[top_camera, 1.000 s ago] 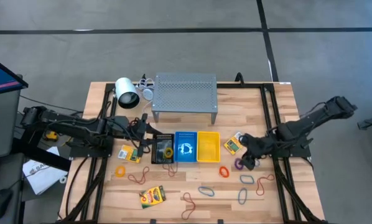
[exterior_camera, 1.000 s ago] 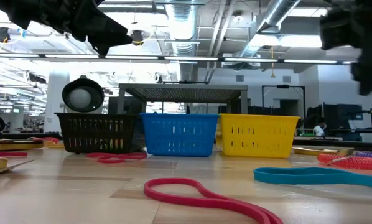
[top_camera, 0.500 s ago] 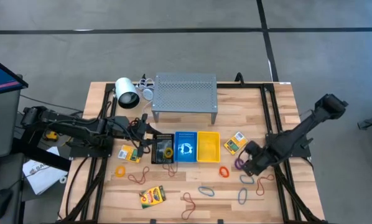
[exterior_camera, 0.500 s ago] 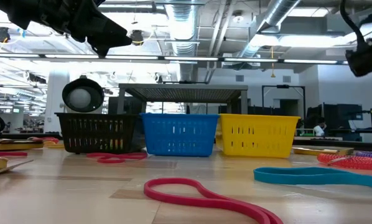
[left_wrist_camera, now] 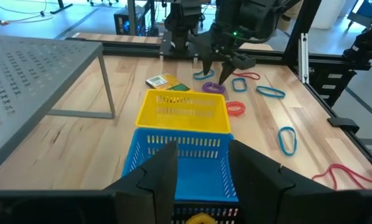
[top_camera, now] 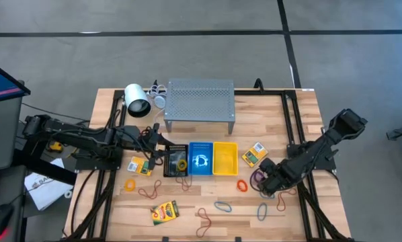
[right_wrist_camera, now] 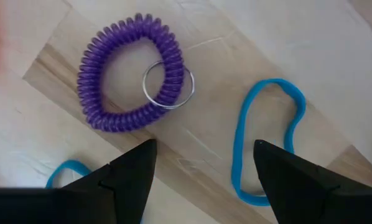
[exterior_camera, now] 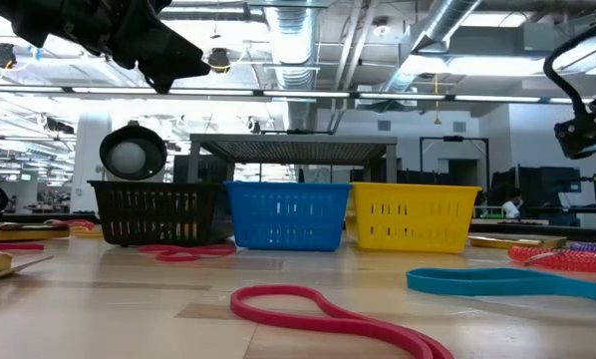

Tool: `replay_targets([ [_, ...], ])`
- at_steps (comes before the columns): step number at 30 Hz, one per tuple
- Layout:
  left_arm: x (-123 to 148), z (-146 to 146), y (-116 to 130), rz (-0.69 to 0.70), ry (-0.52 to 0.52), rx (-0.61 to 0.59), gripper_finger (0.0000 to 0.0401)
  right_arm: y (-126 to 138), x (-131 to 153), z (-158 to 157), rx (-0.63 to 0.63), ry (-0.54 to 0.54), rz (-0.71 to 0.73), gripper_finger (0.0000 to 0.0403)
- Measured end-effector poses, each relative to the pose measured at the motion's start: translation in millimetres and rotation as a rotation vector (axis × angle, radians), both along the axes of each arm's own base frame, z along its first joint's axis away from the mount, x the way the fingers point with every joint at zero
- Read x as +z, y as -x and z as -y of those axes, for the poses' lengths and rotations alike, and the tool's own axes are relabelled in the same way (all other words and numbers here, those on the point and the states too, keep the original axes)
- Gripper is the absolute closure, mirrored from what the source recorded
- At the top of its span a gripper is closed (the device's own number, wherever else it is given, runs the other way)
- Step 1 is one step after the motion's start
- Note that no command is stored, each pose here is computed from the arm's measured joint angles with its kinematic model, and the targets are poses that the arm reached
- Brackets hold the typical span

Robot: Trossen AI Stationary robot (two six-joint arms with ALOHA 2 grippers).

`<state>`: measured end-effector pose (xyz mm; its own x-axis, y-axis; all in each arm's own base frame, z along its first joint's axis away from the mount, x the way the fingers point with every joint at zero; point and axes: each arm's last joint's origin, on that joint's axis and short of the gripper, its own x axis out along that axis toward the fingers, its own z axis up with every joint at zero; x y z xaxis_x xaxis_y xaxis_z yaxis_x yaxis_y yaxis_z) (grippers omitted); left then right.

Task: Pick & Place Office Desk Supplies
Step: Put the blue rubber band into the blue basket

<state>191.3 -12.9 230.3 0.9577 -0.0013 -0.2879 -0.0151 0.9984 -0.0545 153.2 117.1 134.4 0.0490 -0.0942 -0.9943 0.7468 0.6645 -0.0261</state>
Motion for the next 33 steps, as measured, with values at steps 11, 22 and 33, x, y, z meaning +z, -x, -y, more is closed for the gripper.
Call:
replay_targets([
  [11,-1.0,0.0,0.3,-0.011,0.014,0.004,0.0264,0.5,-1.5,-3.0,0.003,-0.012,-0.005,0.0138],
  [22,-1.0,0.0,0.3,-0.011,0.014,0.004,0.0264,0.8,-2.0,-4.8,-0.02,-0.031,-0.008,0.0167],
  [33,-1.0,0.0,0.3,-0.011,0.014,0.005,0.0264,0.0,-2.2,-6.5,-0.016,-0.061,-0.011,0.0275],
])
